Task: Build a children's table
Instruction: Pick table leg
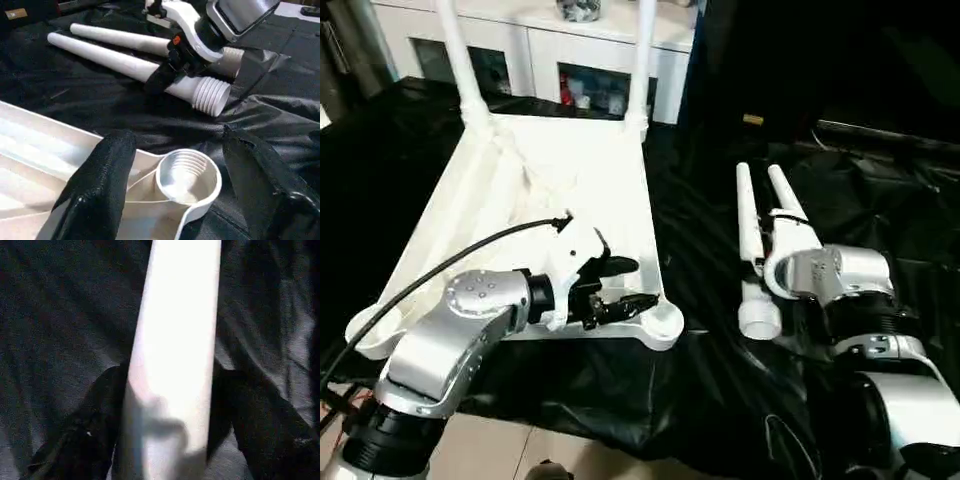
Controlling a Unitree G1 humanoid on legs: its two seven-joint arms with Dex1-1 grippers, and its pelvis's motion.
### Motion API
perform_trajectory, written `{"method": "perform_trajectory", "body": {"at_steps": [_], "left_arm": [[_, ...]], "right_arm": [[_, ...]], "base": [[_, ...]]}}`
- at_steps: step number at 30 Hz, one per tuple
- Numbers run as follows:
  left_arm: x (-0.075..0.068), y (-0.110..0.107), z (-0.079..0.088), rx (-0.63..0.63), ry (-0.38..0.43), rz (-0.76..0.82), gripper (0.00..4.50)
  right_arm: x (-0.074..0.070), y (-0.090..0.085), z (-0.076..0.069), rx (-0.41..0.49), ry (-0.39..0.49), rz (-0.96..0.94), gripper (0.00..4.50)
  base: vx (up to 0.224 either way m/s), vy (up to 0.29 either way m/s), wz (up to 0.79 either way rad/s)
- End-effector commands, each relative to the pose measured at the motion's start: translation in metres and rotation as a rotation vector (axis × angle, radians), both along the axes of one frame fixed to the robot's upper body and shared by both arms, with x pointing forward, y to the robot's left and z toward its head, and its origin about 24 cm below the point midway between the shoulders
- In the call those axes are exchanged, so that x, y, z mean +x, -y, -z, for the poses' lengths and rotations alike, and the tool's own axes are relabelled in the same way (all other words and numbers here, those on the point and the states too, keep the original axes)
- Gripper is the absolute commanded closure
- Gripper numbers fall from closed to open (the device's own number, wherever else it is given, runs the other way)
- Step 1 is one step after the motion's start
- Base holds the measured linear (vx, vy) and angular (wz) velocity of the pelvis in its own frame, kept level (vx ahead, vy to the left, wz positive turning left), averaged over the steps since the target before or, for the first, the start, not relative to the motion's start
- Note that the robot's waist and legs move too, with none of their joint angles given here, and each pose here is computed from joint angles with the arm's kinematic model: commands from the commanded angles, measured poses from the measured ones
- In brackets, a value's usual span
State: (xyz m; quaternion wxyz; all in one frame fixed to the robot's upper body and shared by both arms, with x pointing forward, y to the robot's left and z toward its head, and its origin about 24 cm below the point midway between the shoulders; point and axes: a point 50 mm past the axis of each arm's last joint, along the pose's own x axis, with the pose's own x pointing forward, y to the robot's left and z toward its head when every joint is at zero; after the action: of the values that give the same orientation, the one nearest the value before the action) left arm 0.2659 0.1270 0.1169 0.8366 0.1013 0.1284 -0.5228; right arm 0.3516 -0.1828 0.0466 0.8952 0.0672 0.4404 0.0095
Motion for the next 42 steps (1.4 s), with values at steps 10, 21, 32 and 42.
{"method": "perform_trajectory", "body": {"at_steps": [10, 21, 32, 42], "left_arm": [[0.009, -0.006, -0.006, 0.034, 0.066, -0.089, 1.27], [0.05, -0.002, -0.028, -0.157, 0.13, -0.328, 1.27], [0.096, 0.047, -0.051, -0.61, -0.203, -0.39, 1.27], [0.09, 0.062, -0.056, -0.697, -0.318, -0.294, 1.27]], "right_arm": [[0.001, 0.007, 0.0, 0.019, 0.002, 0.023, 2.29], [0.01, -0.008, -0.016, 0.215, 0.19, -0.012, 2.67], [-0.017, -0.054, -0.088, 0.889, 0.72, -0.478, 2.68], [-0.037, -0.072, -0.086, 0.936, 0.719, -0.641, 2.68]], "base": [[0.0, 0.0, 0.0], [0.0, 0.0, 0.0], [0.0, 0.0, 0.0], [0.0, 0.0, 0.0]]}}
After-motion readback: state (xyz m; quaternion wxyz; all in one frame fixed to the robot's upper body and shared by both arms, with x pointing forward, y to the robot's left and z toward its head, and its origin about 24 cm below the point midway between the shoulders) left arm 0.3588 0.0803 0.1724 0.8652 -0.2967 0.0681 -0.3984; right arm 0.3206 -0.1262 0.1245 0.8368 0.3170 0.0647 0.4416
